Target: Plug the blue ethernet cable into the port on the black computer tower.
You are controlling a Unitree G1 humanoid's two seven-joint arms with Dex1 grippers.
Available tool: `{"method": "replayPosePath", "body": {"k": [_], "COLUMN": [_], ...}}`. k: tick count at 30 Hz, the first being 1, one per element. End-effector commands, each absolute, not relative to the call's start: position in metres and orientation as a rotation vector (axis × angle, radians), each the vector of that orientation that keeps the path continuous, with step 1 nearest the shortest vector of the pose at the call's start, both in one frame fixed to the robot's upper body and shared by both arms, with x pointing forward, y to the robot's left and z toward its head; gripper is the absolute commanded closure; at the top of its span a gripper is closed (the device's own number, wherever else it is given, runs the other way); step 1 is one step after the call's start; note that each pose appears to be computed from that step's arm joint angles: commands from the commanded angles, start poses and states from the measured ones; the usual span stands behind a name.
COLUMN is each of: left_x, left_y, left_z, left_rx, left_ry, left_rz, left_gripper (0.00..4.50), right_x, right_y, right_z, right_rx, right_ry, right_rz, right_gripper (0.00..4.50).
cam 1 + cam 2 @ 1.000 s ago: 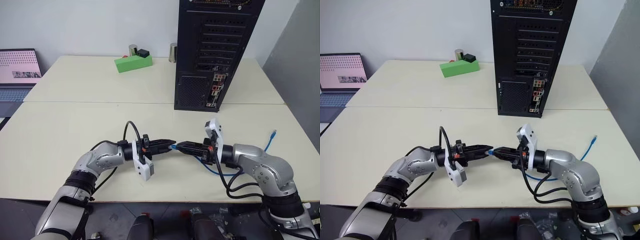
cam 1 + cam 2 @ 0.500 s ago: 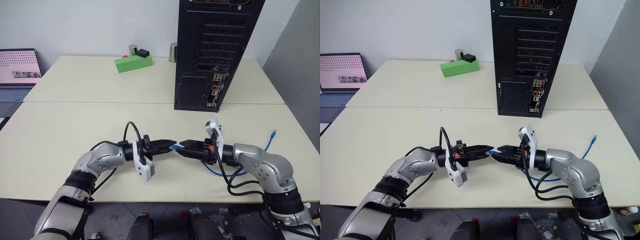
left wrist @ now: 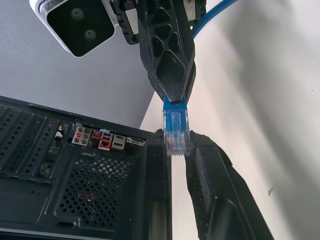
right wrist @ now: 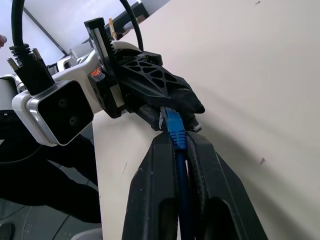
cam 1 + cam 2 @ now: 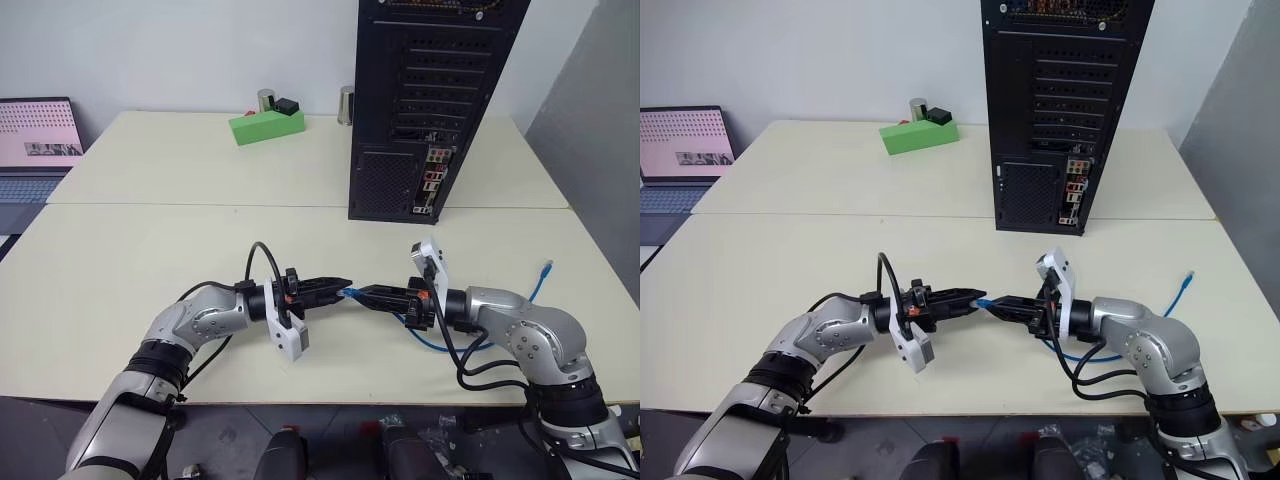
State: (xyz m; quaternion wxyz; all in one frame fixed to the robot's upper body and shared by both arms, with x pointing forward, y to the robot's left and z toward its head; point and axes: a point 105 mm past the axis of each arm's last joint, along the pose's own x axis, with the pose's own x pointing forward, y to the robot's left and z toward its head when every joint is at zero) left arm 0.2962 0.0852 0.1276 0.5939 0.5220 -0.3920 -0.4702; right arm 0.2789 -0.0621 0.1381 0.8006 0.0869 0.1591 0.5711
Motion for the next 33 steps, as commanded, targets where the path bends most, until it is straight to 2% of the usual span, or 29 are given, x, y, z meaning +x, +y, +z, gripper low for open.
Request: {"method": "replayPosePath", "body": {"k": [1, 2, 4, 7, 8, 9, 13, 14, 18, 21, 26, 29, 33], "left_x": [0.294, 0.294, 0.294, 0.294, 0.295, 0.296, 0.307, 0.310, 0.319, 0.317, 0.320, 0.325, 0.332], "left_y": [0.081, 0.080, 0.080, 0.083, 0.085, 0.086, 0.095, 0.098, 0.104, 0.101, 0.092, 0.077, 0.062], "left_z": [0.141, 0.137, 0.135, 0.132, 0.130, 0.128, 0.122, 0.121, 0.120, 0.125, 0.144, 0.154, 0.165], "left_rx": [1.211, 1.206, 1.185, 1.171, 1.162, 1.155, 1.055, 1.019, 0.728, 0.532, 0.312, 0.296, 0.294], "left_ry": [-0.981, -0.963, -0.949, -0.922, -0.903, -0.885, -0.733, -0.690, -0.448, -0.328, -0.193, -0.152, -0.127], "left_rz": [-1.067, -1.087, -1.096, -1.105, -1.113, -1.119, -1.097, -1.091, -1.058, -1.074, -1.070, -1.074, -1.088], "left_gripper": [4.25, 4.25, 3.55, 2.94, 2.86, 2.58, 1.70, 1.60, 0.69, 0.20, 0.18, 0.18, 0.18], "right_x": [0.280, 0.280, 0.280, 0.281, 0.281, 0.281, 0.283, 0.283, 0.296, 0.306, 0.330, 0.340, 0.351], "right_y": [-0.063, -0.063, -0.064, -0.066, -0.067, -0.068, -0.074, -0.076, -0.093, -0.103, -0.116, -0.120, -0.123], "right_z": [0.150, 0.150, 0.151, 0.151, 0.151, 0.151, 0.154, 0.155, 0.167, 0.175, 0.178, 0.179, 0.180], "right_rx": [0.191, 0.195, 0.201, 0.206, 0.206, 0.203, 0.176, 0.169, 0.093, 0.052, -0.037, -0.009, 0.030], "right_ry": [0.306, 0.307, 0.313, 0.329, 0.335, 0.339, 0.327, 0.319, 0.197, 0.112, 0.004, -0.048, -0.086], "right_rz": [1.243, 1.244, 1.248, 1.258, 1.262, 1.265, 1.247, 1.236, 1.070, 0.915, 0.540, 0.312, 0.132], "right_gripper": [4.49, 4.49, 4.49, 4.50, 4.50, 4.50, 4.50, 4.50, 4.50, 4.50, 4.50, 4.50, 4.50]}}
